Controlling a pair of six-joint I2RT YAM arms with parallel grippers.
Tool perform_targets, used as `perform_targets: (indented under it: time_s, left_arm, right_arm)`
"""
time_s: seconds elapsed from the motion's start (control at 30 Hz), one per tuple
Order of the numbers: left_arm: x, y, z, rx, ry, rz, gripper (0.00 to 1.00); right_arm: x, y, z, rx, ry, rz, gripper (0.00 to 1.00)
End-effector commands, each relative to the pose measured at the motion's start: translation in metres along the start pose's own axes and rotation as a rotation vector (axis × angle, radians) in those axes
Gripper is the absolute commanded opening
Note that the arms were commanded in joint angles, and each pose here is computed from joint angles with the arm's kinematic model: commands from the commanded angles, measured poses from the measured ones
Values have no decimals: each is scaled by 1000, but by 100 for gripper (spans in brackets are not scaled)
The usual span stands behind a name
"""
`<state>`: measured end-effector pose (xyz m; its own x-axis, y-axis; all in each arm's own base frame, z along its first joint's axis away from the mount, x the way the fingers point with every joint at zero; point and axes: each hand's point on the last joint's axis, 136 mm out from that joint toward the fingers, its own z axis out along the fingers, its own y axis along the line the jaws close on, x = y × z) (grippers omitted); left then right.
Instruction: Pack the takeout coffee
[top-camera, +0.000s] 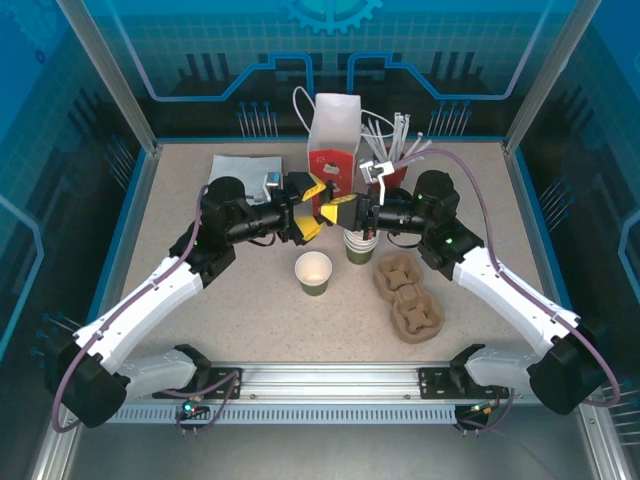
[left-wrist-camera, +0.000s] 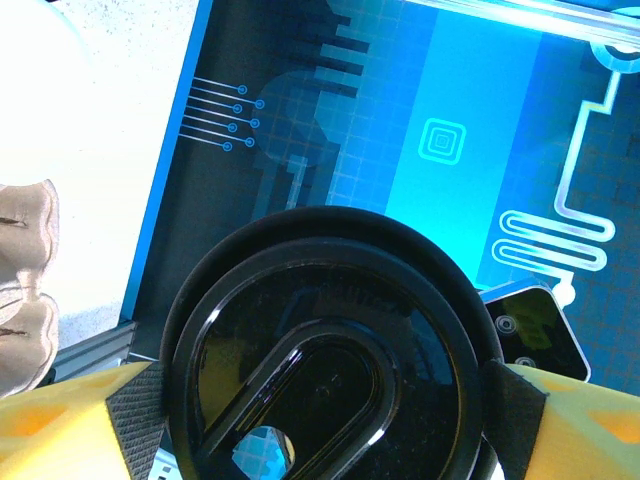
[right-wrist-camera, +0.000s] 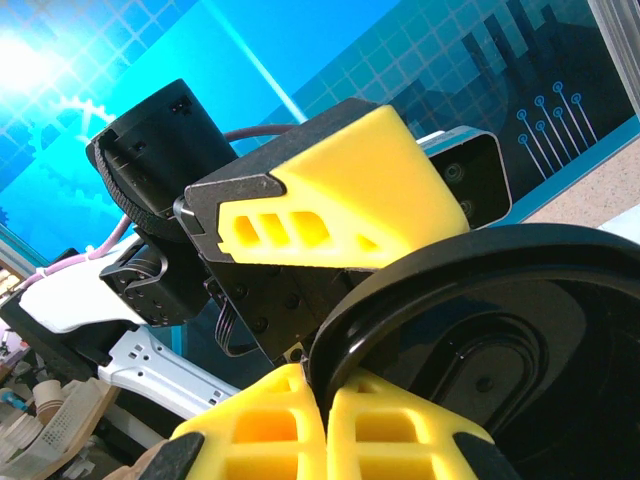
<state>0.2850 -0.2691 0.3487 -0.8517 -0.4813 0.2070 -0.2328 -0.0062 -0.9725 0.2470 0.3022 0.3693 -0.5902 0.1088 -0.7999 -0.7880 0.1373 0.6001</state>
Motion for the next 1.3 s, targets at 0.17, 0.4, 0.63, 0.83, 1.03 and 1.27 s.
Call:
perform_targets:
  time_s: [0.17, 0.4, 0.63, 0.83, 1.03, 1.27]
  left_arm:
    - [14, -9, 0, 34, 46, 24, 85]
    - [13, -8, 0, 38, 42, 23, 84]
    - [12, -10, -2, 46, 32, 33, 81]
    - [9, -3, -7, -16, -5, 78, 80]
    - [4, 10, -9, -74, -36, 103, 79]
    - [-2, 22, -11, -134, -63, 137, 78]
  right_arm:
    - [2, -5, 5, -12, -6, 2, 6]
    - [4, -8, 7, -17, -2, 18, 6]
    - [13, -16, 8, 10, 20, 42, 7]
    - [18, -22, 8, 32, 34, 51, 11]
    - [21, -25, 7, 57, 55, 60, 16]
    - [28, -31, 7, 80, 75, 70, 20]
